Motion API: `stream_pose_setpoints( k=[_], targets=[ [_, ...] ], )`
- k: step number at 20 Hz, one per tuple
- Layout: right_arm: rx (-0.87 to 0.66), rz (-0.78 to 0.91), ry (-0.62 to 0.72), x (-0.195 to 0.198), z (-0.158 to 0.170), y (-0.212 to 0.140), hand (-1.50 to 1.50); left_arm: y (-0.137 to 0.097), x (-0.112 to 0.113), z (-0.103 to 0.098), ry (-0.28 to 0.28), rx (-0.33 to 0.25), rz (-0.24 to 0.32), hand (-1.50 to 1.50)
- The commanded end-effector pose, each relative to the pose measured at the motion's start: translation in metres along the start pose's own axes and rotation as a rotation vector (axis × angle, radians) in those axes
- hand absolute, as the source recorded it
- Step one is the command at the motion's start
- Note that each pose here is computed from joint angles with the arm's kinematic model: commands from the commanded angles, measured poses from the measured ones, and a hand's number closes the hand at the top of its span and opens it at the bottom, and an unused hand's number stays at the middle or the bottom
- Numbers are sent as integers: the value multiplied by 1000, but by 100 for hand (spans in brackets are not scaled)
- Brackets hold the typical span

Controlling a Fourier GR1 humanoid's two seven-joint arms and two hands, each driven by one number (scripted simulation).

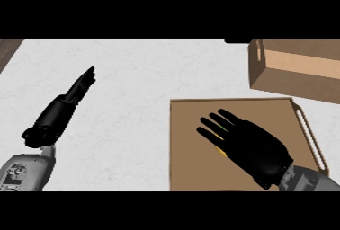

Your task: Pick the lemon from the tray and place it in the cardboard box

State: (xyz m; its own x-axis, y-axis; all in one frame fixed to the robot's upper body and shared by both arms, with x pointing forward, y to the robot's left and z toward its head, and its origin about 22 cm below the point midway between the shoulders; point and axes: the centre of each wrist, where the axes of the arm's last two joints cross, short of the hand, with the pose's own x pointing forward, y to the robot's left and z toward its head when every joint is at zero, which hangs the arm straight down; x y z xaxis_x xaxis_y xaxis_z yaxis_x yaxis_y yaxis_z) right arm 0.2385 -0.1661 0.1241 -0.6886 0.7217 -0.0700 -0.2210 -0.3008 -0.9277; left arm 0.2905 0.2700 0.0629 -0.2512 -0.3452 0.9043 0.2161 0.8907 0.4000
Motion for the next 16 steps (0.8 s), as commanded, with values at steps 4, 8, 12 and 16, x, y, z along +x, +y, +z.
stream_pose_setpoints(
  k=[4, 8, 12, 16],
  targets=[
    [33, -27, -31, -16, -12, 16, -150, 6, 1, 2, 12, 8, -8, 0],
    [18, -25, -29, 6, -18, 20, -150, -8, 8, -2, -6, 4, 7, 0],
    [43, 6, 26, -26, -26, 18, -150, -15, -8, 6, -14, 2, -3, 0],
    [31, 19, 58, -10, -38, 19, -150, -5, 18, -10, -4, -3, 3, 0]
  ],
)
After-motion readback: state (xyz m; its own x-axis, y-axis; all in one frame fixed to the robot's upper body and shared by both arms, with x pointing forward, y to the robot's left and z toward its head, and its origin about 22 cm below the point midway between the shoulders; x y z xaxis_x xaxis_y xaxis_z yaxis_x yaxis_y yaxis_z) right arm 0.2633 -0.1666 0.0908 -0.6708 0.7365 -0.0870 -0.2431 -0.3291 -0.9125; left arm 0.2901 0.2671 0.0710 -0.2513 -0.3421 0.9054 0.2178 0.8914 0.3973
